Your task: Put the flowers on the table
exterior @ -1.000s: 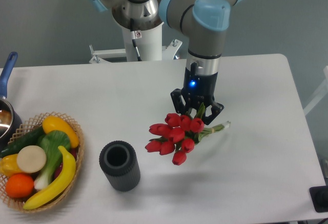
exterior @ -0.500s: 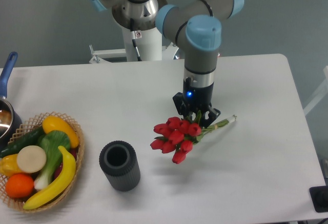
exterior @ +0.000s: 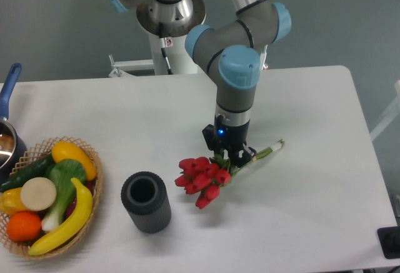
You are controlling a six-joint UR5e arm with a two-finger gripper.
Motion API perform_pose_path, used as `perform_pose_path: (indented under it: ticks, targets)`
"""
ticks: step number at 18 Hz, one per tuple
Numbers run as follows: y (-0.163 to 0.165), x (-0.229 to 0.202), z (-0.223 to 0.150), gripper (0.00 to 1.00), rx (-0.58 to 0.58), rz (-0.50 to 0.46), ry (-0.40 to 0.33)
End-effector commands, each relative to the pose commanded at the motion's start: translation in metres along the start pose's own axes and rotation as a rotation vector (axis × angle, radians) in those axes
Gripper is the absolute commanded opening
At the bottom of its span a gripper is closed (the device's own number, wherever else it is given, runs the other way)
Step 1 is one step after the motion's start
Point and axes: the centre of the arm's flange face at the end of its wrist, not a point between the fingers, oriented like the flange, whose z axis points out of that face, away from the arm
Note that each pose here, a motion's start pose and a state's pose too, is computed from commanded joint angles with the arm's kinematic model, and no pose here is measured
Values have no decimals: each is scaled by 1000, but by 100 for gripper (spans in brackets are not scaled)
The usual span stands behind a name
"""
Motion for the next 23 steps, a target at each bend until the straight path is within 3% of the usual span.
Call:
perform_pose_path:
  ticks: [7,9,11,13,14,15,17,23]
  targets:
    - [2,5,11,42,-12,6,19]
    - [1,2,9,56,-10,10,13]
    - [1,0,9,81,-7,10,11]
    - [4,-4,5,87,-2,4,1]
    - [6,-7,3,97,2,2,-1]
    - [8,-10,0,100,9,6,-6]
    - [7,-14,-5,100,53,4,-3]
    - [4,-55,-63,100,108,-1,-109]
